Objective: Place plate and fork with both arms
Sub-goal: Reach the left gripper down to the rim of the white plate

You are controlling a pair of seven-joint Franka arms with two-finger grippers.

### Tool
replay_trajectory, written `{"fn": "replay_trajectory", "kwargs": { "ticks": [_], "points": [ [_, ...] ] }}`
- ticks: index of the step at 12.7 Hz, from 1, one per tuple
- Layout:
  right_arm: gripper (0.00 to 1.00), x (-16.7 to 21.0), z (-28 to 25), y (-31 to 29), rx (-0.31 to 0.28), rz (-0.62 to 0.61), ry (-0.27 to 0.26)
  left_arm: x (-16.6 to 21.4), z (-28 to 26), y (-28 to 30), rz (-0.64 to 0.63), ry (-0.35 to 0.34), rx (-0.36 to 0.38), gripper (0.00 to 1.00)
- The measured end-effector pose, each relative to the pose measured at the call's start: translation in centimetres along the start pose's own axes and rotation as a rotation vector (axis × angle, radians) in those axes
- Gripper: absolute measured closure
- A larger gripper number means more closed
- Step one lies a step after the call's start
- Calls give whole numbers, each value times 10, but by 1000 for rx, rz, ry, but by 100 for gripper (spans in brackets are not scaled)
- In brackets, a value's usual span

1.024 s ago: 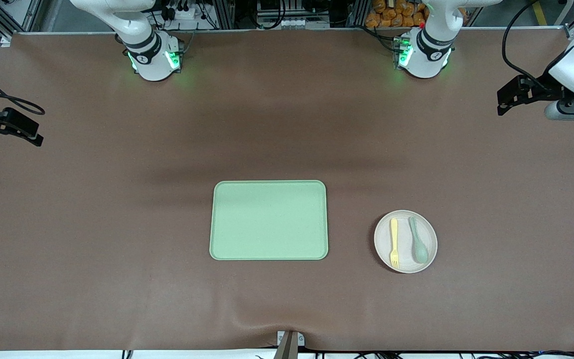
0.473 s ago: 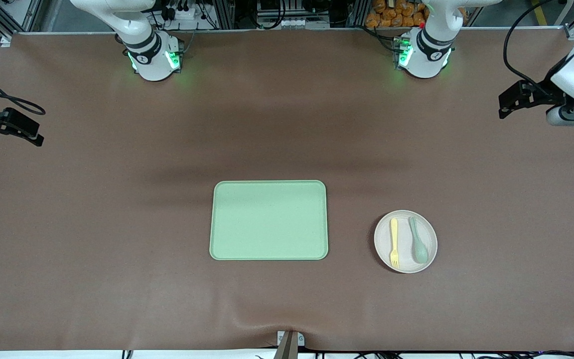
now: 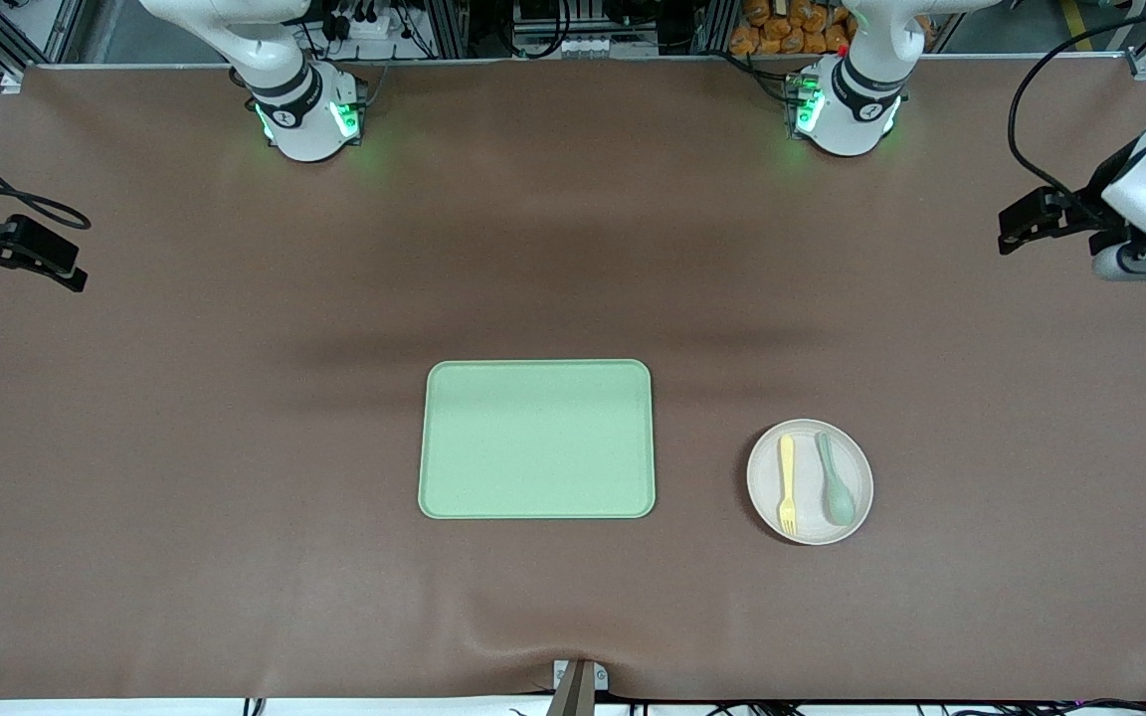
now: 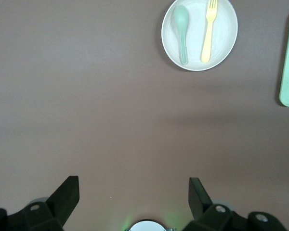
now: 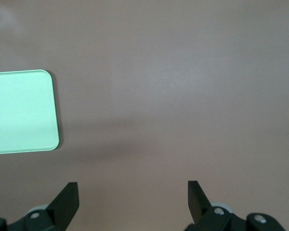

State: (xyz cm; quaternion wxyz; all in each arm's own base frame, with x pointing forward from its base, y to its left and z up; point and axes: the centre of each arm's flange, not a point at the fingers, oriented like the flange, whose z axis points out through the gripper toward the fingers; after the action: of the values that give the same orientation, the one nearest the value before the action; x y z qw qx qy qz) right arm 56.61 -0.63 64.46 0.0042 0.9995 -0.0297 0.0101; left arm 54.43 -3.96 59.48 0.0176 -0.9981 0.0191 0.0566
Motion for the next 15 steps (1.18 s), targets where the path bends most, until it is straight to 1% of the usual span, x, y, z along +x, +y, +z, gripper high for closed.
{"fn": "replay_trajectory", "kwargs": {
  "ticks": [3, 7, 9, 11, 12, 14, 15],
  "points": [
    [0, 0, 0, 0, 0, 0, -1, 38, 50, -7, -10, -27, -11, 0],
    [0, 0, 1, 0, 0, 0, -1, 96, 142, -15, -20, -51, -32, 0],
    [0, 0, 1, 0, 0, 0, -2, 127, 195, -13, -37, -19, -50, 0],
    [0, 0, 1, 0, 0, 1, -2, 155, 243, -11, -120, 15, -77, 0],
    [0, 0, 1, 0, 0, 1, -2, 168, 263, -10, -151, 12, -84, 0],
    [0, 0, 1, 0, 0, 1, -3, 190, 300, -5, -170, 4, -94, 0],
    [0, 0, 1, 0, 0, 1, -3, 199, 317, 0, -179, 20, -100, 0]
  ]
}}
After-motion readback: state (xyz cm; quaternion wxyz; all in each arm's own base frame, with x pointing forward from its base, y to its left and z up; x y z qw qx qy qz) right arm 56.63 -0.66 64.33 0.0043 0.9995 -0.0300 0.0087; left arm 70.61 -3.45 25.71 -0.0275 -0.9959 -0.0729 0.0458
